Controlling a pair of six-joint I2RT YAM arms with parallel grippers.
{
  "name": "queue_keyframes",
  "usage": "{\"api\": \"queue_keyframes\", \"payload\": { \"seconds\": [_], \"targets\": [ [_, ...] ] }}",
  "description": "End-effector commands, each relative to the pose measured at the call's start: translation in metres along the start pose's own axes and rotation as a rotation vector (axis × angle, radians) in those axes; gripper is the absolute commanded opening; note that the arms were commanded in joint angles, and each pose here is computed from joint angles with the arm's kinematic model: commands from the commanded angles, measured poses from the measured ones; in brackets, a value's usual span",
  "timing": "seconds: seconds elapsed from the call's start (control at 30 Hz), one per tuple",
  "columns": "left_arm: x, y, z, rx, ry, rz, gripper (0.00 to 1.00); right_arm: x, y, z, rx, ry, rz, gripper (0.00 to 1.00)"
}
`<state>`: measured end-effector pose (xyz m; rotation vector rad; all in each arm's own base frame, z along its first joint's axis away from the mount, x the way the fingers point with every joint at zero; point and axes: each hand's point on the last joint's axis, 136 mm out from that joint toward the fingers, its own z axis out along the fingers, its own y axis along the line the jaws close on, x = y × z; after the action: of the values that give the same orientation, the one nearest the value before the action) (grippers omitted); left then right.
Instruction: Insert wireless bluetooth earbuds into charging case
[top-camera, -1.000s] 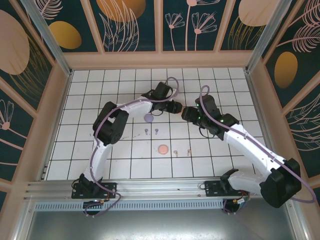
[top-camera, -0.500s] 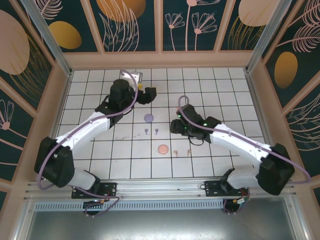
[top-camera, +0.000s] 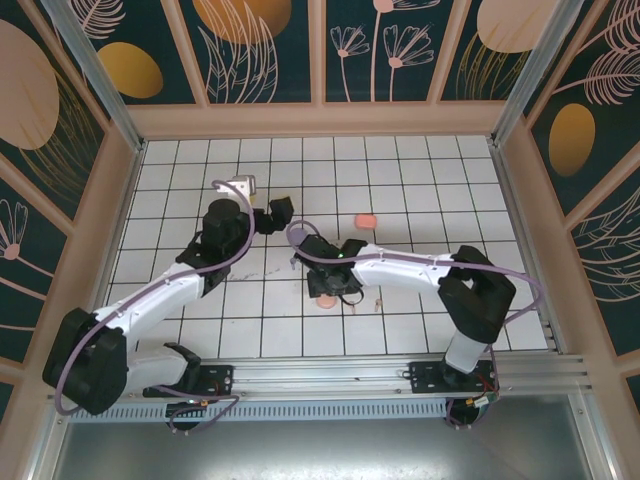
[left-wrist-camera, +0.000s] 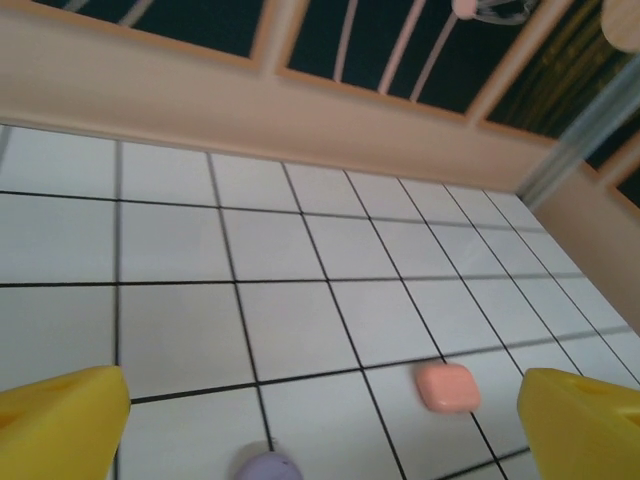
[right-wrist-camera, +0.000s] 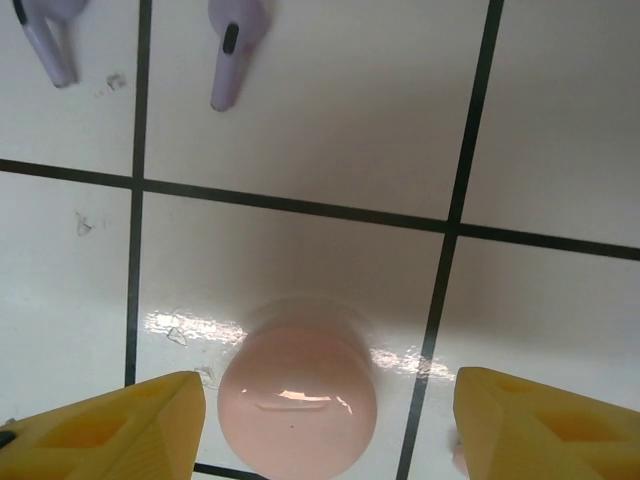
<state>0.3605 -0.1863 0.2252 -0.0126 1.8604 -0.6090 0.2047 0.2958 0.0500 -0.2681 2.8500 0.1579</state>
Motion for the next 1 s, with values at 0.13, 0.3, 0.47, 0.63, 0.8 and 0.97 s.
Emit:
{"api": "queue_keyframes", "payload": {
  "seconds": [0.13,0.3,0.47,0.63,0.8,0.97],
  "targets": [
    [-0.033,0.031,-0.024,-0.138,-0.196,-0.101,0.99,0.011,0.007,0.013,0.051,0.043,0.027,0.67],
    [-0.033,0.030,-0.024,-0.131,-0.189,-0.109,0.99,0.013,0.010,0.019,0.062,0.055,0.028,0.67],
    [-0.033,0.027,-0.020,-0.131,-0.163,-0.116,0.99,0.015,0.010,0.025,0.071,0.063,0.030,0.65],
    [-0.034,0.023,-0.017,-0.121,-0.148,-0.110,0.99,0.018,0.010,0.031,0.075,0.074,0.027,0.63],
    [-0.035,0.022,-0.017,-0.114,-0.146,-0.102,0.99,0.020,0.010,0.039,0.078,0.086,0.022,0.54],
    [-0.035,0.021,-0.018,-0.114,-0.142,-0.094,0.99,0.016,0.013,0.034,0.064,0.073,0.023,0.40]
  ]
}}
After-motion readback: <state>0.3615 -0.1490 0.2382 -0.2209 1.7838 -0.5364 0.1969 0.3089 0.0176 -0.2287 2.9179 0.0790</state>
